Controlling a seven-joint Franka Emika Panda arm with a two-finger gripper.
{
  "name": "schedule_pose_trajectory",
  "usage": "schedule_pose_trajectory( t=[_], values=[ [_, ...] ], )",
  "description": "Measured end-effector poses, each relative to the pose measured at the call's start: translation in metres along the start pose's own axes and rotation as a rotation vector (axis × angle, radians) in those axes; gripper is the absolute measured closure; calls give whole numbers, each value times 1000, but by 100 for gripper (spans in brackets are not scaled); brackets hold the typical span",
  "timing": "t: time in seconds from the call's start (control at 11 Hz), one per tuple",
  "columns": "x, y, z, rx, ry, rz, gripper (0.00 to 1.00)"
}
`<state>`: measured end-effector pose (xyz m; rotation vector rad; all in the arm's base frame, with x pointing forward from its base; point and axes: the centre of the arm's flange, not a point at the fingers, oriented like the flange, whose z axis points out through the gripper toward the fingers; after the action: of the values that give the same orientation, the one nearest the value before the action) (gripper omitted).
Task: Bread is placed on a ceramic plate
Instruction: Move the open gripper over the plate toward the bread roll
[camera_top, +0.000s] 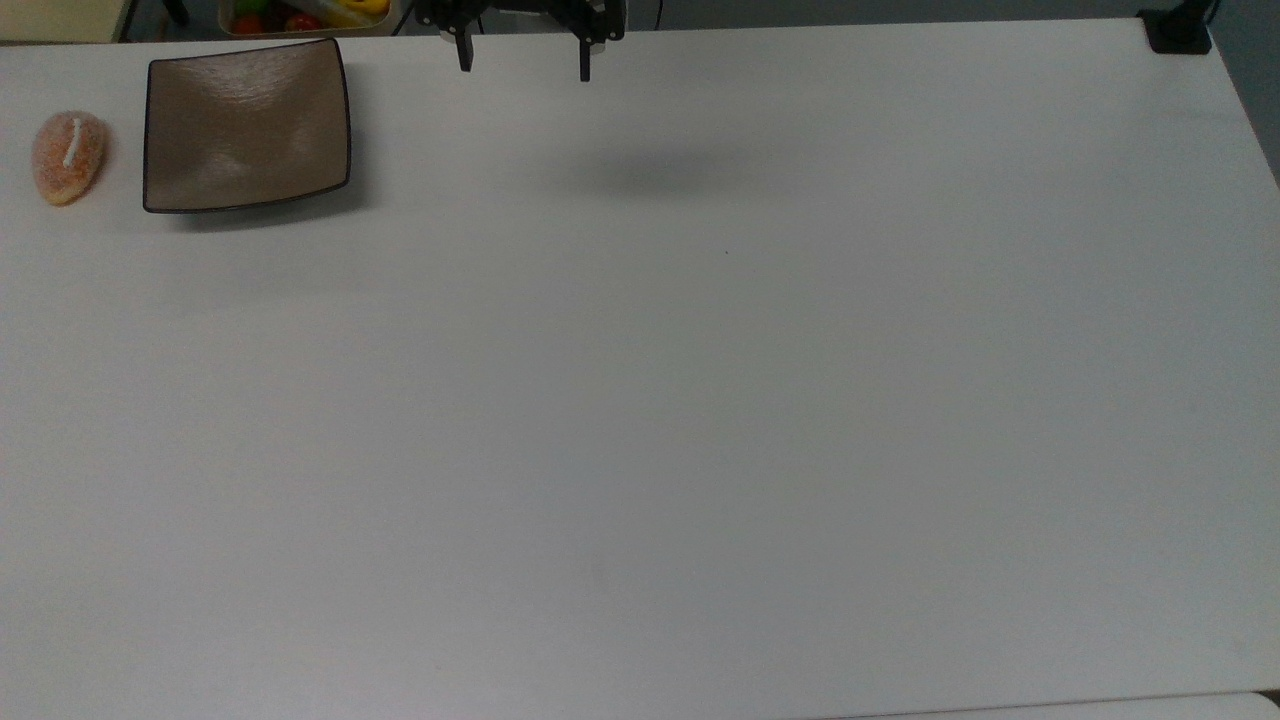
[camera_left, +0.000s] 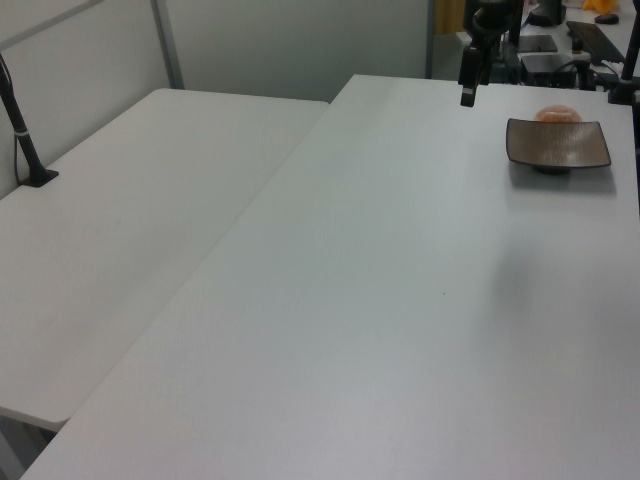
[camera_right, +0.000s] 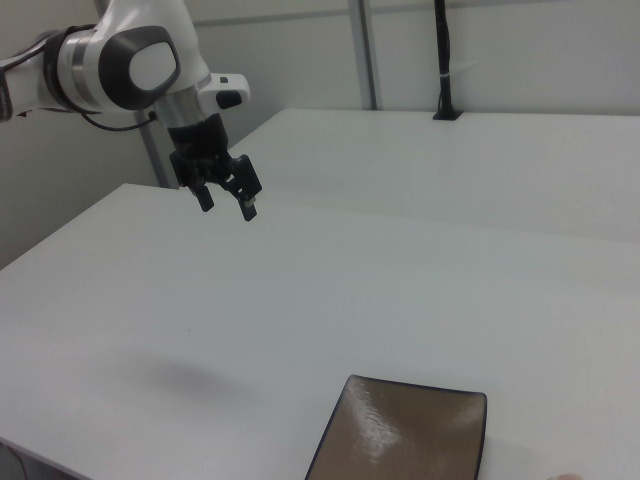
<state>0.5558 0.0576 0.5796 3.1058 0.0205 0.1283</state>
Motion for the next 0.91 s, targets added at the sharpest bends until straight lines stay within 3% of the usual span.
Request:
schedule_pose_trajectory(
  t=[0.37, 0.91],
  values=[
    [-5, 0, 6, -5, -49, -3, 0],
    [-5, 3, 5, -5, -49, 1, 0]
  ],
)
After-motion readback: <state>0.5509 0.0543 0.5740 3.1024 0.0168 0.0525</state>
